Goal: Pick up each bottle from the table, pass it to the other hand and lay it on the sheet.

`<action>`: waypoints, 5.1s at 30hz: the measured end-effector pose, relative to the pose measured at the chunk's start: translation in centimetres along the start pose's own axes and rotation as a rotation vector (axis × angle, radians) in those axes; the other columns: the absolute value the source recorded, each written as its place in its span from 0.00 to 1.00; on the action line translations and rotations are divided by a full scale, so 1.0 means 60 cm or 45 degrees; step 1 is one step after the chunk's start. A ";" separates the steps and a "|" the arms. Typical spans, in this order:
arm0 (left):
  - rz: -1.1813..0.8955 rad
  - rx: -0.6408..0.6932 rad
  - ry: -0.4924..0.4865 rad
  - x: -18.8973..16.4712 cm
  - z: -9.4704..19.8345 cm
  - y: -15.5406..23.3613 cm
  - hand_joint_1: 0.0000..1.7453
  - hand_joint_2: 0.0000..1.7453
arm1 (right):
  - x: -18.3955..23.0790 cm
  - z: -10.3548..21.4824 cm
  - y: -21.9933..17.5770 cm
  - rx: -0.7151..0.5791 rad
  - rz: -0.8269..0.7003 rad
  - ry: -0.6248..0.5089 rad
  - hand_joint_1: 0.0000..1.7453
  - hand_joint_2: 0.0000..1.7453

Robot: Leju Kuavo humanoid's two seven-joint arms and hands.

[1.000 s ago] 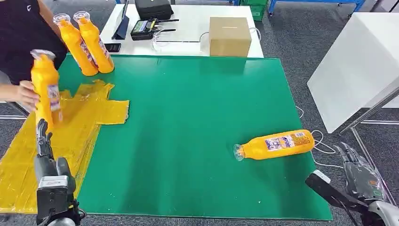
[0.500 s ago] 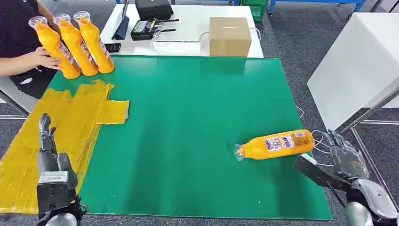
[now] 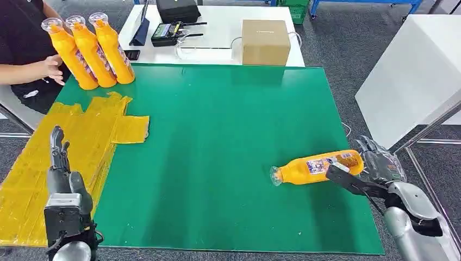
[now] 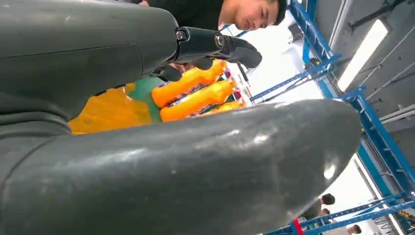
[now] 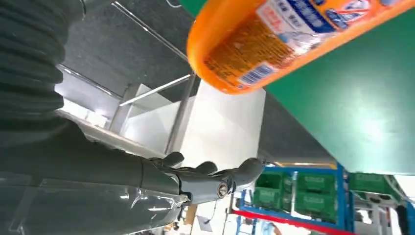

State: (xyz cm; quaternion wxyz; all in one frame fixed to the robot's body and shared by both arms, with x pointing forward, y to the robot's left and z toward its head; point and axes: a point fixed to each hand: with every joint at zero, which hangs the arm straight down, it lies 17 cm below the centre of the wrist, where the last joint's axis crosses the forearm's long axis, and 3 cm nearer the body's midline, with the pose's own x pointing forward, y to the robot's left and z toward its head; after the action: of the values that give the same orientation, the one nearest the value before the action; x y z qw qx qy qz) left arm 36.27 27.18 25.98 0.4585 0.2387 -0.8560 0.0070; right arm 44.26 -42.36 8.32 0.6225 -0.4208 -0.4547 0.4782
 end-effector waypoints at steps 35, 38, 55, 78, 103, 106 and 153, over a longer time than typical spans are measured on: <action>0.087 0.008 -0.018 0.003 -0.021 -0.016 0.00 0.00 | 0.047 -0.071 0.122 0.410 0.401 -0.161 1.00 1.00; 0.091 0.009 -0.015 0.001 -0.020 -0.017 0.00 0.00 | 0.036 -0.065 0.138 0.456 0.413 -0.162 1.00 1.00; 0.096 0.003 -0.017 0.000 -0.021 -0.023 0.00 0.00 | 0.000 -0.055 0.144 0.503 0.447 -0.136 1.00 1.00; 1.205 -0.568 0.343 0.042 0.131 -0.152 0.00 1.00 | 0.382 0.058 -0.137 -0.260 -0.604 -0.677 1.00 1.00; 1.193 -0.578 0.152 0.136 0.089 -0.196 0.00 1.00 | 0.642 0.157 -0.123 -0.134 -0.701 -1.004 1.00 1.00; 1.199 -0.581 0.145 0.141 0.088 -0.198 0.00 1.00 | 0.658 0.165 -0.115 -0.114 -0.692 -1.024 1.00 1.00; 1.116 -0.504 0.029 0.161 0.063 -0.189 0.00 1.00 | 0.850 0.301 0.015 0.404 -0.572 -1.402 1.00 1.00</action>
State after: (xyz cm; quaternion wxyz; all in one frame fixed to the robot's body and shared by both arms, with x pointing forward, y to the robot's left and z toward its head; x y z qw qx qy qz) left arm 33.50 12.39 29.09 0.4584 -0.2365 -0.8558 0.0392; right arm 33.18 9.27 19.97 0.4369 0.0917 -0.7102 0.5444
